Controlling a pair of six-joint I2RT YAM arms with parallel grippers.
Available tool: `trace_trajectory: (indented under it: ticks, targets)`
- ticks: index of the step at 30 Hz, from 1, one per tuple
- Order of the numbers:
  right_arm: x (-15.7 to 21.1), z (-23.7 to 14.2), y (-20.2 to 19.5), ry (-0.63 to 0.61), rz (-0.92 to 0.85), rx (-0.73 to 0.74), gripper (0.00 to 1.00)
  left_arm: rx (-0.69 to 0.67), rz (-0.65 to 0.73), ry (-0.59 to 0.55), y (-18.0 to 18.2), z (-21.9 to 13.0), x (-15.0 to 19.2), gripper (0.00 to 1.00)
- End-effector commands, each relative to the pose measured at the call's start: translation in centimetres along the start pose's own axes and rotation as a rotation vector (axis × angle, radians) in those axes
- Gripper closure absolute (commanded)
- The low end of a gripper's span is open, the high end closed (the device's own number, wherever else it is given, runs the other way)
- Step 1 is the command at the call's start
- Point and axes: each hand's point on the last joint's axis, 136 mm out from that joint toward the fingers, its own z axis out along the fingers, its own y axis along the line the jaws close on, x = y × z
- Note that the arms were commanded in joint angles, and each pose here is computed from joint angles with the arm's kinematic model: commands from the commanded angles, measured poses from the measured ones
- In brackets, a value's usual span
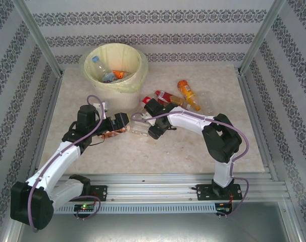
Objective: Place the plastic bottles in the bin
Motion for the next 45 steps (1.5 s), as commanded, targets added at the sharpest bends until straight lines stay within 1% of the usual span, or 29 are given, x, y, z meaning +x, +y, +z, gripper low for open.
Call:
trace_trajectory:
  ticks: [1, 6, 13, 19, 28, 33, 34, 35, 37, 42, 45]
  targets:
    - [0.3, -0.7, 0.4, -0.002, -0.012, 0.004, 0.43, 0.023, 0.022, -0.036, -0.7, -0.2, -0.4, 0.00]
    - [0.0, 0.0, 0.3, 0.000, -0.019, 0.007, 0.35, 0.027, 0.022, -0.039, -0.9, -0.3, -0.4, 0.00]
    - [-0.2, 0.9, 1.5, 0.013, -0.026, -0.053, 0.33, 0.032, 0.021, -0.032, -0.9, -0.3, -0.1, 0.00]
    - [0.7, 1.3, 2.7, 0.030, -0.027, -0.070, 0.34, 0.032, 0.024, -0.035, -0.8, -0.5, 0.0, 0.00]
    - [1.5, 1.8, 4.0, 0.041, -0.003, -0.100, 0.41, 0.022, 0.016, -0.040, -0.5, -0.7, 0.4, 0.00]
    - [1.7, 2.3, 4.6, 0.027, 0.027, -0.120, 0.50, 0.011, -0.004, -0.043, -0.2, -0.7, 0.4, 0.00]
    - [1.7, 2.3, 4.6, 0.021, 0.035, -0.121, 0.53, 0.009, -0.009, -0.041, -0.2, -0.7, 0.4, 0.00]
    - [1.6, 2.2, 4.6, 0.008, 0.044, -0.122, 0.56, 0.013, -0.013, -0.039, -0.2, -0.8, 0.5, 0.00]
    - [1.5, 1.8, 4.5, -0.015, 0.073, -0.130, 0.59, 0.021, -0.026, -0.031, -0.3, -0.7, 0.8, 0.00]
    - [0.9, 0.6, 4.5, -0.110, 0.200, -0.225, 0.61, 0.058, -0.036, -0.016, -0.5, -0.6, 1.4, 0.00]
    - [0.7, -0.3, 4.8, -0.164, 0.247, -0.264, 0.61, 0.086, -0.054, -0.012, -0.7, -0.3, 1.5, 0.00]
